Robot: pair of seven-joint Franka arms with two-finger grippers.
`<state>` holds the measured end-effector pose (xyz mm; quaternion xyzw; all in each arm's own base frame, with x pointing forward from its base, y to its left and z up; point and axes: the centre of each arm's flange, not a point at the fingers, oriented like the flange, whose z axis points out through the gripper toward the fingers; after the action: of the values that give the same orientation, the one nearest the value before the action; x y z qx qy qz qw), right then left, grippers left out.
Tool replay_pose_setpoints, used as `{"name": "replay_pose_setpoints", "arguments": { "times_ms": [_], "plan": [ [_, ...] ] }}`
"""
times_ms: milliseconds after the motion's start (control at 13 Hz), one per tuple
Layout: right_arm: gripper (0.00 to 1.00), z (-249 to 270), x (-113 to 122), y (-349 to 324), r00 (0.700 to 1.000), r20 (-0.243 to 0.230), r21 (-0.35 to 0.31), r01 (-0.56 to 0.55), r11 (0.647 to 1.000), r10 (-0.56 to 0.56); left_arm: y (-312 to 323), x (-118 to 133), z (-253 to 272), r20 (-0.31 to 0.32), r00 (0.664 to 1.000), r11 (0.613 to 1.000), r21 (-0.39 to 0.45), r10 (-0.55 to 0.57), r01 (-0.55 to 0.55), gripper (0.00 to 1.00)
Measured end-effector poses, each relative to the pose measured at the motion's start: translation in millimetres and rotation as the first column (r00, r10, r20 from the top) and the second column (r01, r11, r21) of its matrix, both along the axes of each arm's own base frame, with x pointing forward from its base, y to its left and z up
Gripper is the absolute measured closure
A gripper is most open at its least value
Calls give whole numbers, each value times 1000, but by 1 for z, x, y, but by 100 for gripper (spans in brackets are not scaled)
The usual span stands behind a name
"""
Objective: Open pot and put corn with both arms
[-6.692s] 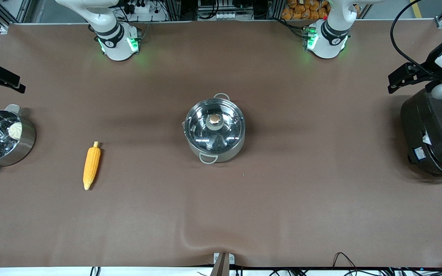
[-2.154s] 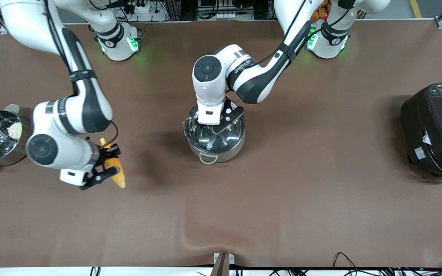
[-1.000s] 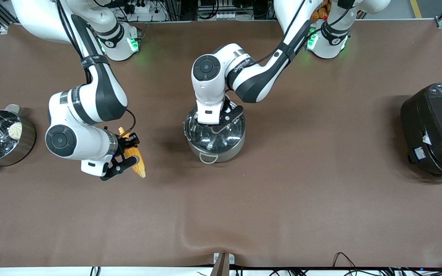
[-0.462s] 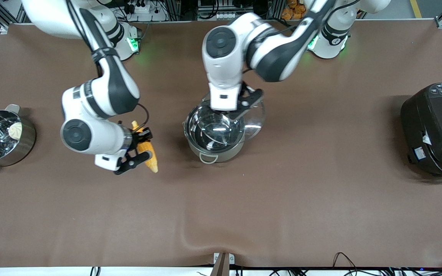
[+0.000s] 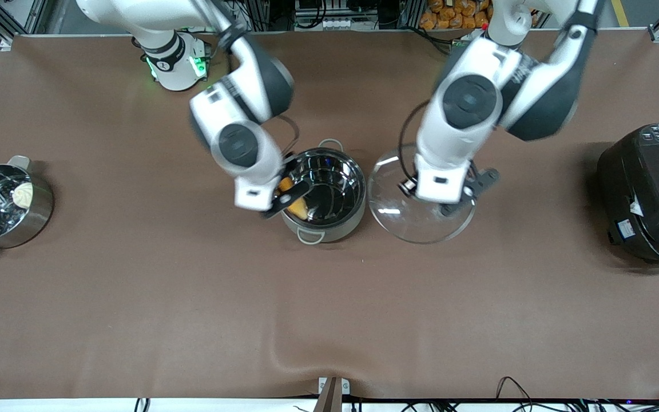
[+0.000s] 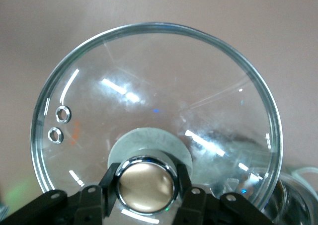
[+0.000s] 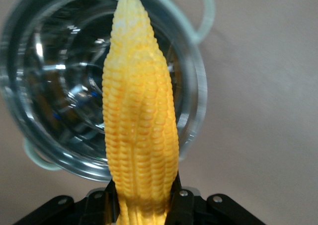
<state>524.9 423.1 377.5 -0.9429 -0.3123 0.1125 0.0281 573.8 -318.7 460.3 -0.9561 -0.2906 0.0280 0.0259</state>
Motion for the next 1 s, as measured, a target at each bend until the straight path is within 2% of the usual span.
{"name": "replay_pose_setpoints", "arguments": {
  "times_ms": [154,385,538,769,923,1000],
  "plan": [
    [60,-9,-14,34,995,55,-64,-83,994,87,43,16,-36,28,998,998,-22,-52,53,50],
    [60,-49,-30,69,977,96,-144,-176,974,191,107,24,-94,-12,994,994,-20,-107,107,50],
    [60,-67,-37,84,968,126,-161,-198,967,219,139,23,-139,-7,993,992,-28,-121,121,50],
    [60,-74,-40,93,961,149,-167,-208,964,233,157,14,-194,-69,990,992,-26,-122,121,50],
    [46,-72,-38,92,962,159,-172,-192,966,220,161,13,-214,-95,989,993,-25,-117,115,50],
    [34,-71,-37,92,963,163,-172,-185,968,213,163,13,-221,-100,988,993,-25,-114,112,50]
  ]
}}
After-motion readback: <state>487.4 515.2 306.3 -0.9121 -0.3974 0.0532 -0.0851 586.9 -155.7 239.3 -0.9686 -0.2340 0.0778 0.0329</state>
